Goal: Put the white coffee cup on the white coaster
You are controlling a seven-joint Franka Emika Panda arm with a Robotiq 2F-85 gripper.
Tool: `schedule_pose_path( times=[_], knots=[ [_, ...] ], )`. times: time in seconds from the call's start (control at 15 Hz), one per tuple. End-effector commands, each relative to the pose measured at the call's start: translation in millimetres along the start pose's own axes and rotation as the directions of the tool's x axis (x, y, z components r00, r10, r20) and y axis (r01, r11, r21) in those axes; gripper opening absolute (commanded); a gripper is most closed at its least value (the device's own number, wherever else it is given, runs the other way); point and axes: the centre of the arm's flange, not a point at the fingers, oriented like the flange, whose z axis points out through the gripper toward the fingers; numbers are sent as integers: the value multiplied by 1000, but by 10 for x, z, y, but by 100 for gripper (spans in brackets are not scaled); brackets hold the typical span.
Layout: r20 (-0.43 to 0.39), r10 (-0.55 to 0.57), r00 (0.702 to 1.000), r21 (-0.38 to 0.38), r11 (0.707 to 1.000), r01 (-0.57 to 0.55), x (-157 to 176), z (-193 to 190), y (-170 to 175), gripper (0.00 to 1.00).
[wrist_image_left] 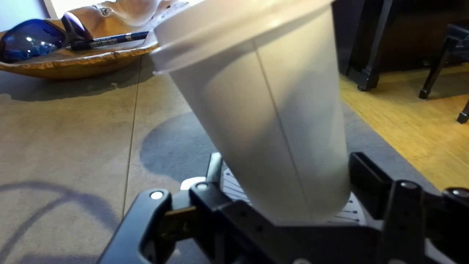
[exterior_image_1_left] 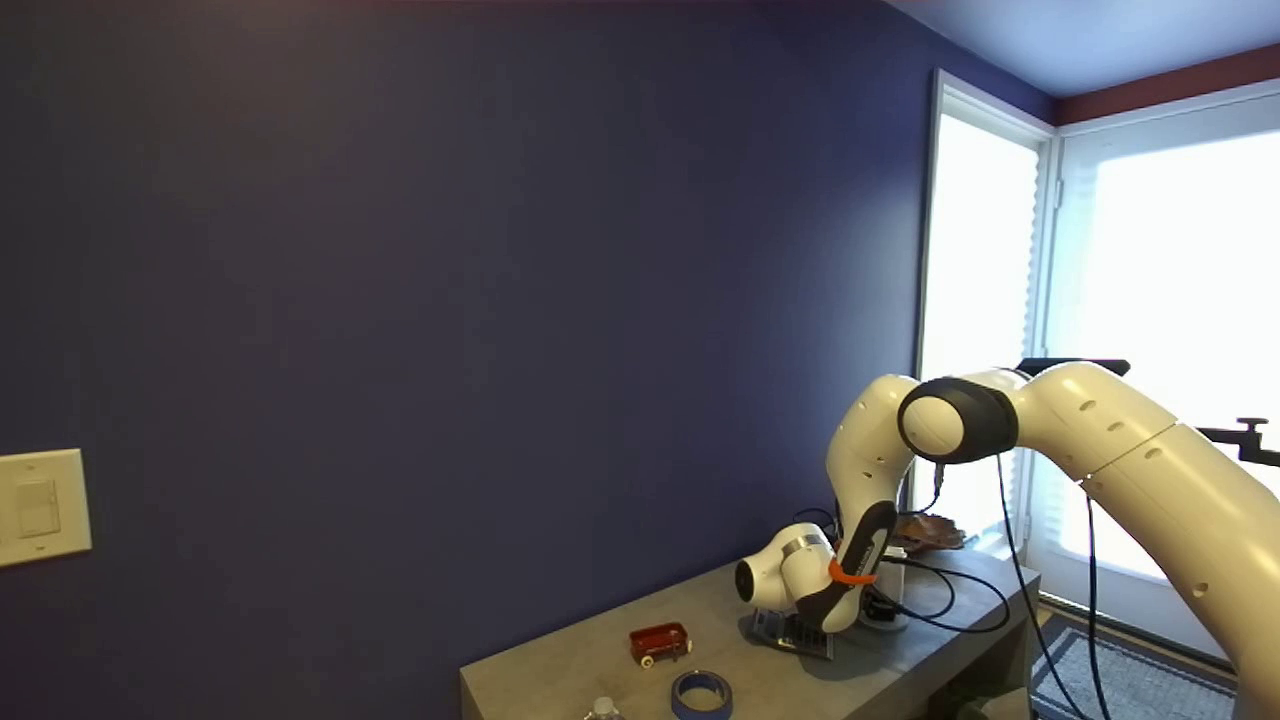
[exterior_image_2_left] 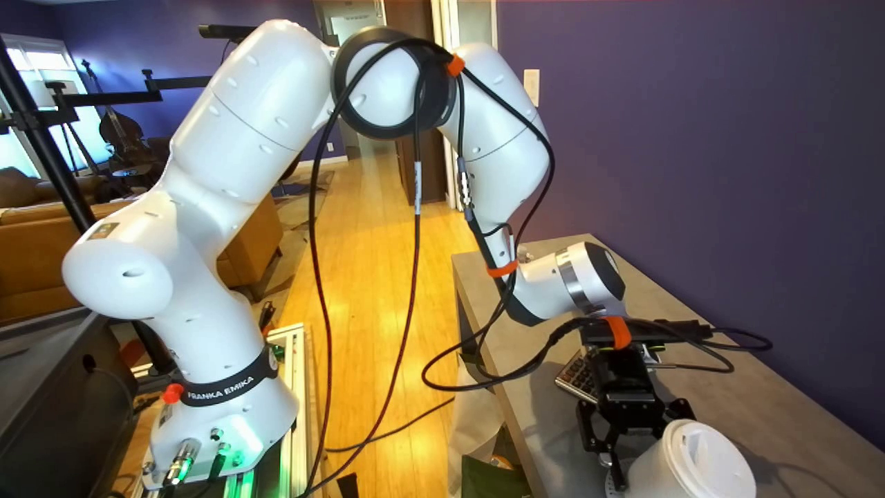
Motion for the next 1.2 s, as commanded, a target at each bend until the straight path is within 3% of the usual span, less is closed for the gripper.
schedule_pose_path(
  times=[0.0,0.2,0.73,1.13],
  knots=[
    [-22,-34,999,-9,999,34,91,-28,-33,95],
    [-20,-32,999,-16,999,32,108,-36,-43,100],
    [-28,-31,999,-9,999,31,92,-61,-47,100],
    [-83,-34,996,-50,998,30,-250,-596,-163,100]
  ],
)
